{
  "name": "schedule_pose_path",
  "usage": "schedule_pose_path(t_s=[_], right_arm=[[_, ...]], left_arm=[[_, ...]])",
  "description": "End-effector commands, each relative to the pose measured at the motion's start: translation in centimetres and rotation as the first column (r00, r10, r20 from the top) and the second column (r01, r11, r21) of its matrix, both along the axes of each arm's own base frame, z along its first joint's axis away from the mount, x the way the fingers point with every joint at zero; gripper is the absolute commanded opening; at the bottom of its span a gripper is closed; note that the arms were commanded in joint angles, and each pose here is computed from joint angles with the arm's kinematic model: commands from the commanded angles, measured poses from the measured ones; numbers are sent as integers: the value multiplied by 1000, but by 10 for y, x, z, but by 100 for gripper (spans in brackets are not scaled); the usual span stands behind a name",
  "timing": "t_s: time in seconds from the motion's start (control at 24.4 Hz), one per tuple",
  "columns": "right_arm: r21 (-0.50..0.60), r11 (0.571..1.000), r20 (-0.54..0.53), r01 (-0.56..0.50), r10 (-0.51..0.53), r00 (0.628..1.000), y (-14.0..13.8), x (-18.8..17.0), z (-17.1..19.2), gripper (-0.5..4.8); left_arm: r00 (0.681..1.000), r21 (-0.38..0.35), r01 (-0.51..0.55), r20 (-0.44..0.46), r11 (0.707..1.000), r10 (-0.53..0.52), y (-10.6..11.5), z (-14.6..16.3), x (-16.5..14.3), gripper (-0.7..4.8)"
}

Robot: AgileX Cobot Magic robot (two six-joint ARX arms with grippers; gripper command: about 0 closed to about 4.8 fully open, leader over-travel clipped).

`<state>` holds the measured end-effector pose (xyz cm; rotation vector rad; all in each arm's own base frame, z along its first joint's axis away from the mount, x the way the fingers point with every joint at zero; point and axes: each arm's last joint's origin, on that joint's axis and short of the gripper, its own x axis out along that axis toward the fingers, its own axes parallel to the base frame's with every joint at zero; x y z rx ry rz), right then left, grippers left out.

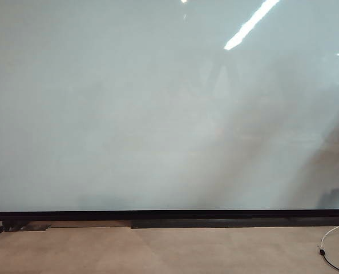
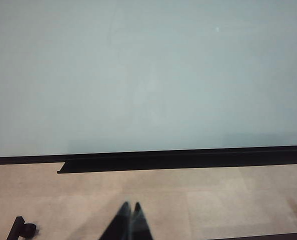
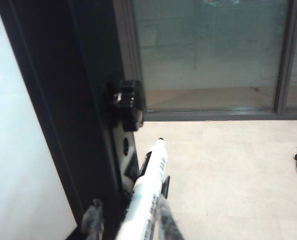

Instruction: Pick up the pen on the shelf to the right of the whiteboard and draw a triangle.

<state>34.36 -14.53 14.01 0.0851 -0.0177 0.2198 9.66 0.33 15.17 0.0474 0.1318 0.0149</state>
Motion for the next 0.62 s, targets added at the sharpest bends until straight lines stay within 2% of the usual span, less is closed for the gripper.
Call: schedule_pose_path(t_s=[0.04,0.16,0.29,0.62], right_arm=[[-8,1000,10,-7,7,1000,0,0,2,143],[-8,1000,10,-7,7,1000,0,0,2,141],[-8,1000,11,-7,7,1000,0,0,2,111],[-9,1000,13,-10,10,1000,1,0,2,93]], left_arm=[[1000,1,3,12,1000,-3,0,2,0,-5],[1000,1,3,12,1000,-3,0,2,0,-5],[1000,1,3,12,1000,-3,0,2,0,-5],[1000,1,3,12,1000,-3,0,2,0,-5]])
